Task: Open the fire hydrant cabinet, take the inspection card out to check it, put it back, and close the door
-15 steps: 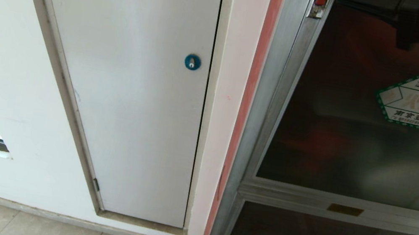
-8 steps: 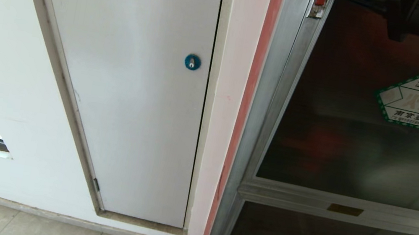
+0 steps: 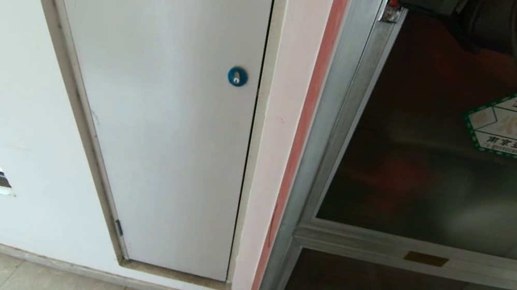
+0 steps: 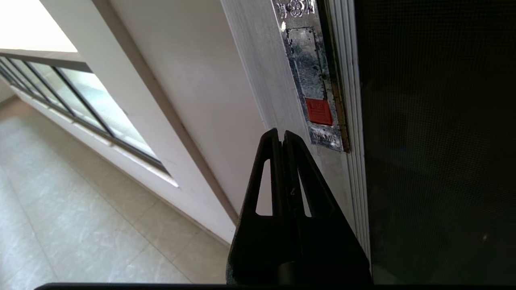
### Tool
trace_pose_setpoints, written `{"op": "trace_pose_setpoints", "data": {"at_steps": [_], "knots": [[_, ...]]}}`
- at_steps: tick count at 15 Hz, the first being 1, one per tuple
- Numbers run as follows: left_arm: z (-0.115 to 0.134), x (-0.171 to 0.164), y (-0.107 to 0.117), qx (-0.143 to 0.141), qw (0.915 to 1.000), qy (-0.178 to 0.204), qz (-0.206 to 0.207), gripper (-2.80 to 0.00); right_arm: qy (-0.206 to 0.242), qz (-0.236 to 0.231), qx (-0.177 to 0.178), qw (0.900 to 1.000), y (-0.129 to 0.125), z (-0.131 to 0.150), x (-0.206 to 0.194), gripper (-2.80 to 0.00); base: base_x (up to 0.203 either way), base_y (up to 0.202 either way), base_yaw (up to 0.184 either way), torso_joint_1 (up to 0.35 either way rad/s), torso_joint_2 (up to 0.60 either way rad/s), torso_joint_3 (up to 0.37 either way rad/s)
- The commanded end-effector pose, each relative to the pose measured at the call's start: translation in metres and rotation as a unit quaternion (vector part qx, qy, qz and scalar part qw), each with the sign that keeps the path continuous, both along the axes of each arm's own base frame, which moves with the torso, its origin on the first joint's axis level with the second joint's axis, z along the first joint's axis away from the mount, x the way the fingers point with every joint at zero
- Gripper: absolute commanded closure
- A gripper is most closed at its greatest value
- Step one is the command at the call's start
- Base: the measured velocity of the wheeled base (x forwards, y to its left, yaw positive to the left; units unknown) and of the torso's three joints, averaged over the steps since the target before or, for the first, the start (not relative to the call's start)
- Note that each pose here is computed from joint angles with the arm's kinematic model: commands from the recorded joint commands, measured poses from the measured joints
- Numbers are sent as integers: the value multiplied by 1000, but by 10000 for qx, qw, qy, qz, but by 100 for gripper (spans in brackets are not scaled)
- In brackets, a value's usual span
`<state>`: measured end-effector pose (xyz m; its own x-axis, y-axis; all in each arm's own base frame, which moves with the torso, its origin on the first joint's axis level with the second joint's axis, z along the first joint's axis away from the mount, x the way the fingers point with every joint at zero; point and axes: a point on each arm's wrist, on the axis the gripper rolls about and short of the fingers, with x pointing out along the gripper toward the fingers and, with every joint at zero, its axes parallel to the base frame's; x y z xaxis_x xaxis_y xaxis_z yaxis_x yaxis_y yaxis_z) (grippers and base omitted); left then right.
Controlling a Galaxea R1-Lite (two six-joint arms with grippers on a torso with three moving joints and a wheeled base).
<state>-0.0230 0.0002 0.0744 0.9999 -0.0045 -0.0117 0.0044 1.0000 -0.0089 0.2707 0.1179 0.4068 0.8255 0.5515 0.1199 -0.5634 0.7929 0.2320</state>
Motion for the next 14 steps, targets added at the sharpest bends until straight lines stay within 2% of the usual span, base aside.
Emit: {"op": "trace_pose_setpoints", "data": {"at_steps": [1, 14], "knots": [[0, 0, 0, -1, 10000, 3, -1, 0, -41, 9, 18, 10000, 2, 2, 3, 0, 0, 0, 0, 0, 0, 0], [0, 0, 0, -1, 10000, 11, -1, 0, -83, -236, 65, 9997, 6, 3, 22, 0, 0, 0, 0, 0, 0, 0]]}}
